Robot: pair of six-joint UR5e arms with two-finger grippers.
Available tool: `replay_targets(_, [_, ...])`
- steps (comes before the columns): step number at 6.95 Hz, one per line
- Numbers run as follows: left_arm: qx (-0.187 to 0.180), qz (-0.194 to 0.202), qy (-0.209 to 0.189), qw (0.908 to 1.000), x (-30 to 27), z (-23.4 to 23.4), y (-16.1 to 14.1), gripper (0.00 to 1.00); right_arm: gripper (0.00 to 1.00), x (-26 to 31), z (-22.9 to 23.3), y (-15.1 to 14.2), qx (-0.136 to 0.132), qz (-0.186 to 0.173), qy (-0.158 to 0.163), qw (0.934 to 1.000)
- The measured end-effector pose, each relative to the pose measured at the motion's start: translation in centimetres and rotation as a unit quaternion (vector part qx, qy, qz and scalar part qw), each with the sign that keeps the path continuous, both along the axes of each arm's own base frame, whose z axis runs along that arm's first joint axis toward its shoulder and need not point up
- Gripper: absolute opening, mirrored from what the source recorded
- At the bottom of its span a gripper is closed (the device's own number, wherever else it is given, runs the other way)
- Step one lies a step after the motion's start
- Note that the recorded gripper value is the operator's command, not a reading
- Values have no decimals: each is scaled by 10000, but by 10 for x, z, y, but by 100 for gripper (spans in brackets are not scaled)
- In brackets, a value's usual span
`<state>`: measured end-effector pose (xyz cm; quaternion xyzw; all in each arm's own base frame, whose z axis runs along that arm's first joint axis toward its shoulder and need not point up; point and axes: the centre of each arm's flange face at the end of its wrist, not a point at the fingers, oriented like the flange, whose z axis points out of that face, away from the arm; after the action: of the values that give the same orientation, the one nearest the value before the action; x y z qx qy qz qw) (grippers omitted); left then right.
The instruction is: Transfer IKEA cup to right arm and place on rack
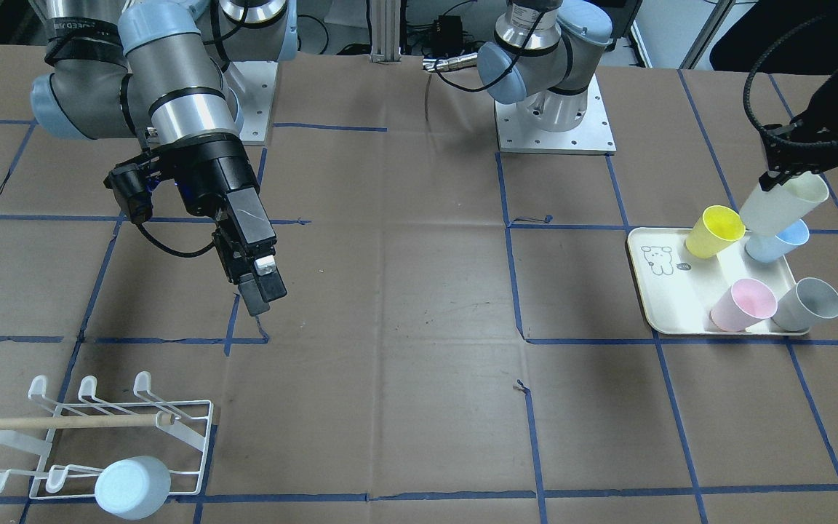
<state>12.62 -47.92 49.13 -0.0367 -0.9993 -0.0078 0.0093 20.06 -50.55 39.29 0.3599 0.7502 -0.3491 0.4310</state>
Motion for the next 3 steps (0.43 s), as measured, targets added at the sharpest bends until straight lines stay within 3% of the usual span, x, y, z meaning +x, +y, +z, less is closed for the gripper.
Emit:
replay_targets(1, [-207, -126, 205, 9995, -5, 6, -20, 0, 100, 0, 0, 0, 5, -4, -14, 10000])
replay_targets(3, [-1255, -471, 908, 9868, -18, 5, -59, 0, 100, 2, 0, 2, 59, -41, -112, 9999])
